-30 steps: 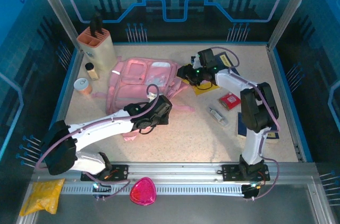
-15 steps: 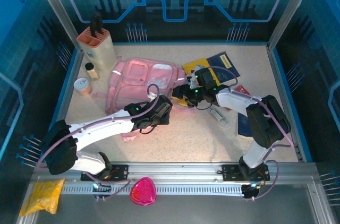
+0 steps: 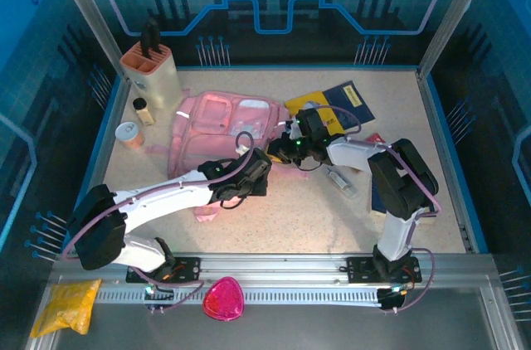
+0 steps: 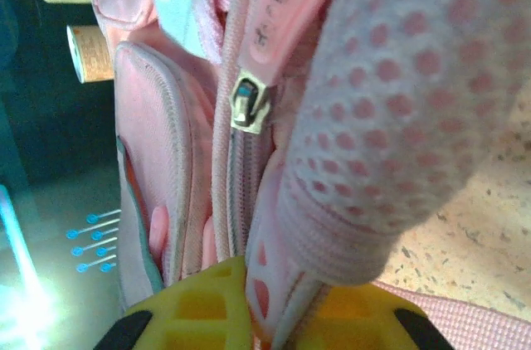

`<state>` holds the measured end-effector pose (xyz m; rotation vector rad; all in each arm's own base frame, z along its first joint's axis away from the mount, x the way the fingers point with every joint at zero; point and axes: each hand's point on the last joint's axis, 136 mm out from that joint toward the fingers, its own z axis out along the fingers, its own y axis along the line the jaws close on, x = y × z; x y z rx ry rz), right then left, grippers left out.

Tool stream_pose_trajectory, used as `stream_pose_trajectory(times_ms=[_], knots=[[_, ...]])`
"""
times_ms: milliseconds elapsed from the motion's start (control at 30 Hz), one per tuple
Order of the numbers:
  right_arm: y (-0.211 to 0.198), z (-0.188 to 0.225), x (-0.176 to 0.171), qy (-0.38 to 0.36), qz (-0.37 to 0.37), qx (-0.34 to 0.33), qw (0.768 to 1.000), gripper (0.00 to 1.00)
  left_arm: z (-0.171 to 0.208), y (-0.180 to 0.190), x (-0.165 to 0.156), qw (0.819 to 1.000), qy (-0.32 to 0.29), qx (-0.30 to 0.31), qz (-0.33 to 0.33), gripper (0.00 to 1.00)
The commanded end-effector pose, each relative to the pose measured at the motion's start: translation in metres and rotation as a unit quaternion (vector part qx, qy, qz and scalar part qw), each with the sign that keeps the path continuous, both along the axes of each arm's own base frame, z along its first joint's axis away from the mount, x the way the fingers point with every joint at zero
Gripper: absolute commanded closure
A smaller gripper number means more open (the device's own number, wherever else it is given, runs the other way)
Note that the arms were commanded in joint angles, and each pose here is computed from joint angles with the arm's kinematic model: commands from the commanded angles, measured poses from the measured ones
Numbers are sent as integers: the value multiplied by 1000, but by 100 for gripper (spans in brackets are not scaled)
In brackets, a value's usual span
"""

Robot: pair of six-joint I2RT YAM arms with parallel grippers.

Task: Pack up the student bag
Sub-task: Unzip the student bag at the center of the table.

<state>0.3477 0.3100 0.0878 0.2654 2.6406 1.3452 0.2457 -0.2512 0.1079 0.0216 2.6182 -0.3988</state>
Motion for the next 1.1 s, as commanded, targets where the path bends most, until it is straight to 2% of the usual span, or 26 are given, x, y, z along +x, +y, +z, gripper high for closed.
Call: stream_pose_trajectory(times_ms=[0, 200, 333, 467, 667, 767, 967, 1067], knots=[[-7, 5, 24, -48, -14, -33, 998, 99, 23, -9, 6, 999, -26, -10, -19, 100], [-27, 15, 54, -86, -27, -85, 992, 100, 15, 12, -13, 999, -22, 1, -32, 100], [-38, 19, 78, -98, -39, -102, 989, 100, -1, 43, -29, 999, -2, 39, -16, 100], [-40, 18, 91, -100, -28, -123, 987, 100, -14, 63, -44, 999, 14, 51, -3, 100], [-30, 25, 85, -110, -8, -117, 987, 99, -7, 53, -42, 1000, -6, 0, -7, 100], [-29, 33, 72, -107, 11, -115, 988, 88, 2, 41, -32, 999, -30, -22, -11, 100], [-40, 53, 26, -103, 41, -119, 987, 49, 11, 25, -18, 998, -47, -31, -17, 100], [-47, 59, -1, -92, 53, -117, 987, 38, 12, 18, -15, 998, -47, -36, -23, 100]])
